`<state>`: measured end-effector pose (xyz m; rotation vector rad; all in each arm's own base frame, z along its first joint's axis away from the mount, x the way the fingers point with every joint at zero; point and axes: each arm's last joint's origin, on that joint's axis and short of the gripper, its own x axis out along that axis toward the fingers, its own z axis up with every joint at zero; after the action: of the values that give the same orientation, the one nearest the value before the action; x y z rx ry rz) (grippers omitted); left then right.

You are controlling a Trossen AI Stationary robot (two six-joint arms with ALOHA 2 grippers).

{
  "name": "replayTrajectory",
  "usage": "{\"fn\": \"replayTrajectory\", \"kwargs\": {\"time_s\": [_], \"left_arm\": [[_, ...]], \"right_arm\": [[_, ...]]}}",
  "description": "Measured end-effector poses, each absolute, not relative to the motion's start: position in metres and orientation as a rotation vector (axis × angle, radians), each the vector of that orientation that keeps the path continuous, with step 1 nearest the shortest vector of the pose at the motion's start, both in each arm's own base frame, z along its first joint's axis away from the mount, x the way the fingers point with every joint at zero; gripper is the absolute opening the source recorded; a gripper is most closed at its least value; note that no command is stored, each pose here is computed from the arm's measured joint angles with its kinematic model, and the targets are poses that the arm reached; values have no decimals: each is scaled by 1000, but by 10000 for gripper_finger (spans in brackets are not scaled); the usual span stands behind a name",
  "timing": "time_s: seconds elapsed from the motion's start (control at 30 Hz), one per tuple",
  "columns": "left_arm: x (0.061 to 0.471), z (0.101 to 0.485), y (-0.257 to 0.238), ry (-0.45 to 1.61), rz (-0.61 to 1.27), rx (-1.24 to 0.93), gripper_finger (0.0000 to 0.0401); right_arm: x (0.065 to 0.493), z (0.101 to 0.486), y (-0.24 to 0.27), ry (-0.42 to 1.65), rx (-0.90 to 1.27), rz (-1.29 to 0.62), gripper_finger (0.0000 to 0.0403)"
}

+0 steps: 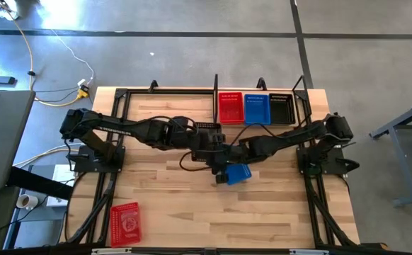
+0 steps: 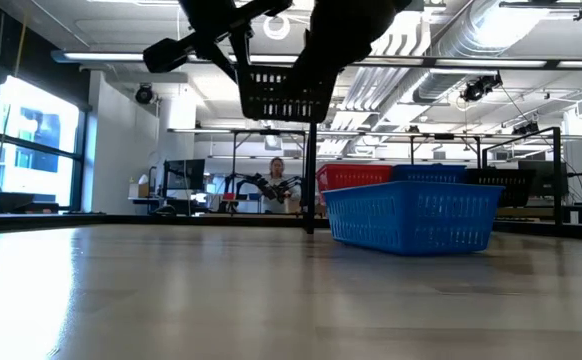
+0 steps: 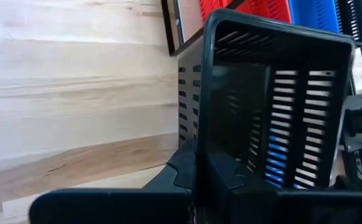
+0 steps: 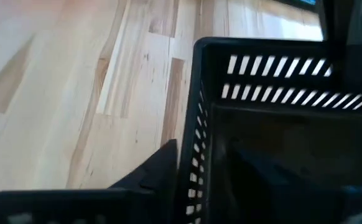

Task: Stack baskets on shelf by color
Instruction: Stack the black basket on the stacked black baskets on the shelf

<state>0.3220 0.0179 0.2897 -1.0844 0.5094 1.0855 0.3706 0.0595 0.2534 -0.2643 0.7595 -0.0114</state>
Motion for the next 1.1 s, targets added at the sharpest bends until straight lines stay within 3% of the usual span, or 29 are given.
{"fn": "replayTrajectory", "kwargs": {"time_s": [0.2,0.83,1.1], "left_arm": [[322,290,21,512,1087,-1079,3],[322,289,30,623,1007,-1044,124],[319,292,40,653,980,-961,136]], "right_arm": [[369,256,59,794,-245,-9,11],[363,272,57,910,-175,-64,0],[350,264,56,1057,-98,-126,0]]}}
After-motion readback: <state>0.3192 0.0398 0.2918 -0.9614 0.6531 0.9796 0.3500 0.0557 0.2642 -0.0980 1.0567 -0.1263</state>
